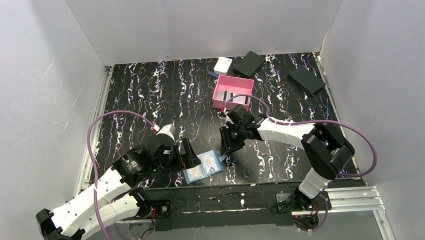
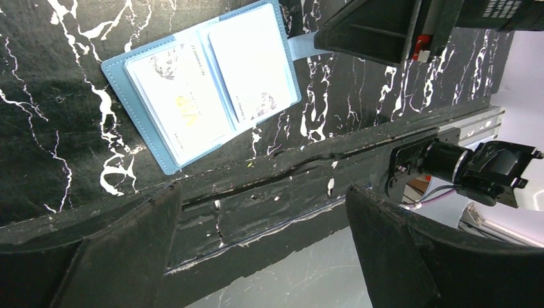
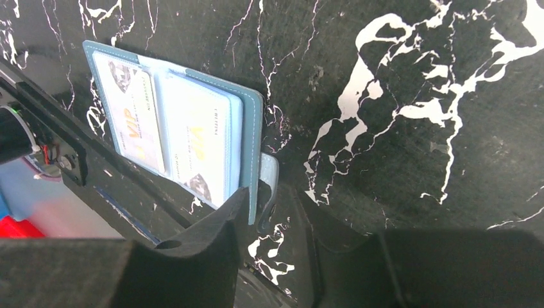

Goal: Put the credit cards into the card holder
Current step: Close the card holder at the center of the board.

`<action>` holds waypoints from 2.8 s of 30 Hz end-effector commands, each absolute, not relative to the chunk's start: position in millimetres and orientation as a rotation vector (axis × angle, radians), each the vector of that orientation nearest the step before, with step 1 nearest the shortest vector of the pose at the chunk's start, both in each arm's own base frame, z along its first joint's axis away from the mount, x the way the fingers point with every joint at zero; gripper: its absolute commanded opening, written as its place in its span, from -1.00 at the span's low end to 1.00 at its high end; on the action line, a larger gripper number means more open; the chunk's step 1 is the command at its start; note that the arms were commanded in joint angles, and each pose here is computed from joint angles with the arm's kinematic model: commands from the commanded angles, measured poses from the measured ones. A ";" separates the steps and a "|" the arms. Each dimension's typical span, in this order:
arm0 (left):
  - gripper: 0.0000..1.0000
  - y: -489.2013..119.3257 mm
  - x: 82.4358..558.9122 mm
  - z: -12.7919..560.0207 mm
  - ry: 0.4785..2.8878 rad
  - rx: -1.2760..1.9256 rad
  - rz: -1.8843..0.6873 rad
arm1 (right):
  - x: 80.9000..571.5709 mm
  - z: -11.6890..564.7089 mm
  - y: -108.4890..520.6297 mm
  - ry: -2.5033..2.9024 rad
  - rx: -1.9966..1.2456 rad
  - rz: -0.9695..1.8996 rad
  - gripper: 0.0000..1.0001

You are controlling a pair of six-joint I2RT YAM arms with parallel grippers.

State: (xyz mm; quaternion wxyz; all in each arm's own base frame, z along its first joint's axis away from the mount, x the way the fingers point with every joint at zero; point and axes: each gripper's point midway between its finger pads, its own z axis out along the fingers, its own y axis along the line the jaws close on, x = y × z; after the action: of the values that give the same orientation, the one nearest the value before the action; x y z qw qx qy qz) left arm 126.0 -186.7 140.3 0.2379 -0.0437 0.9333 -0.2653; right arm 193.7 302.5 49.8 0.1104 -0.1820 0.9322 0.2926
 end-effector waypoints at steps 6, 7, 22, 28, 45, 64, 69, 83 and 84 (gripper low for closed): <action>0.97 -188.1 129.3 157.6 2.483 -0.146 -0.799 | 200.6 56.2 302.1 2.694 -0.550 0.827 -0.93; 0.97 -187.8 129.0 158.6 2.479 -0.147 -0.803 | 204.0 63.1 300.5 2.677 -0.553 0.806 -0.97; 0.97 -199.4 128.1 138.0 2.437 -0.306 -0.960 | 233.2 132.2 295.5 2.639 -0.682 0.590 -0.97; 0.35 -241.3 125.1 86.9 2.571 -0.336 -1.104 | 222.9 144.1 317.7 2.601 -0.740 0.659 -0.97; 0.05 -165.6 125.3 87.5 2.519 -0.388 -0.708 | 184.4 129.2 415.9 2.556 -0.569 1.105 -0.81; 0.08 -157.8 121.3 106.5 2.460 -0.408 -0.761 | 176.1 63.8 429.3 2.636 -0.605 1.112 -0.32; 0.13 -155.8 121.1 111.5 2.452 -0.402 -0.759 | 165.4 96.0 408.1 2.602 -0.825 1.035 0.13; 0.20 -149.1 119.0 120.0 2.444 -0.418 -0.744 | 178.6 108.7 351.2 2.269 -1.076 0.575 0.74; 0.21 -147.9 118.7 121.3 2.442 -0.420 -0.742 | 181.0 104.4 352.1 2.251 -1.068 0.549 0.71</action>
State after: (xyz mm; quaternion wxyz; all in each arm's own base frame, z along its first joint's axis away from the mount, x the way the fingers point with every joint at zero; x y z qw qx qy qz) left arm 114.1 -155.4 109.4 0.2569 -0.1446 0.9120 -0.2851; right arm 165.2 366.2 138.3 0.2360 -0.3652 0.8486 0.3014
